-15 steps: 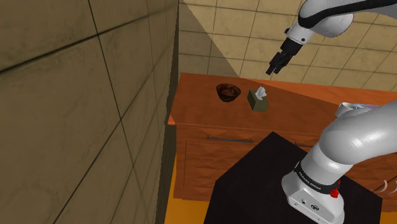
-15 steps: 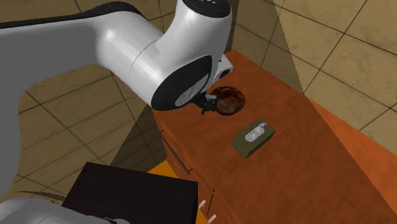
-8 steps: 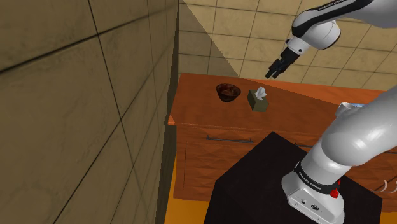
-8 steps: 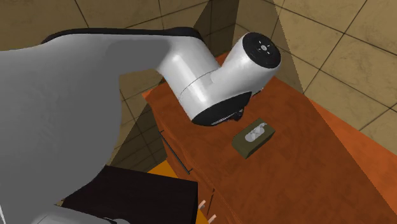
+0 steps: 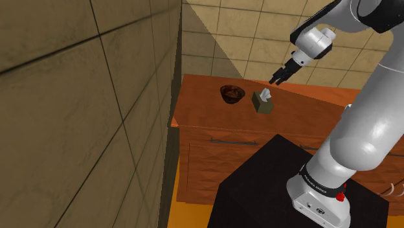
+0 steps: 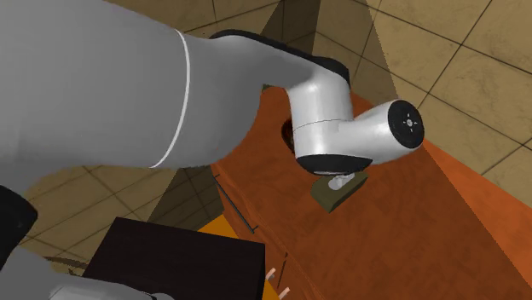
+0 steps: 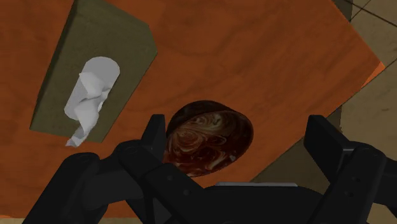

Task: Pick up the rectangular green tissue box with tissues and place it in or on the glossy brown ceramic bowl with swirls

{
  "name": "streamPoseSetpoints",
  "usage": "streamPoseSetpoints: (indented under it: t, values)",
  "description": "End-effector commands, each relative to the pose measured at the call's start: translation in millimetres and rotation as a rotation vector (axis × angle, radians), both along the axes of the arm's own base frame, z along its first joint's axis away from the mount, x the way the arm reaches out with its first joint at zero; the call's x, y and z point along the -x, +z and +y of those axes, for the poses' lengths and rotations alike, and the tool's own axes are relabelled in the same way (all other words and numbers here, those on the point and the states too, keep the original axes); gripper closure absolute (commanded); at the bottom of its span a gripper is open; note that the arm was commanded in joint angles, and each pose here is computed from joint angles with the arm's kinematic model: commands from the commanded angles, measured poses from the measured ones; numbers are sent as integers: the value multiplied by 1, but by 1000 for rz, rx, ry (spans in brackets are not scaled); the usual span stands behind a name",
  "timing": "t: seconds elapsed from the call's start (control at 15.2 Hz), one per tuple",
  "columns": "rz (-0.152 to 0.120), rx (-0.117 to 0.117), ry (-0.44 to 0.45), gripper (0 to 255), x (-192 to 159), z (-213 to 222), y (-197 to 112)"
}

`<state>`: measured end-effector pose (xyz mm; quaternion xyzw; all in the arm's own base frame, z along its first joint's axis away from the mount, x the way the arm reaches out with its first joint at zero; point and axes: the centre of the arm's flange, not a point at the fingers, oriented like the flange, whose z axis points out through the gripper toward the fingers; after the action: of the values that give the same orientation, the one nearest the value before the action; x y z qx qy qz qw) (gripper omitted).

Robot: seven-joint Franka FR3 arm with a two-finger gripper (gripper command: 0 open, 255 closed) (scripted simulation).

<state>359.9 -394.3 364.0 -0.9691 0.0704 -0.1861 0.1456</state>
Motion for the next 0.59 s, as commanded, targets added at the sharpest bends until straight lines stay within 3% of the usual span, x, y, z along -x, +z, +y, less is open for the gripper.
streamPoseSetpoints:
  t: [0.0,0.53]
  values:
    - [-28,-18,-21,0,-1,-21,-20]
    - [-110,-92,-92,0,-15,-102,-95]
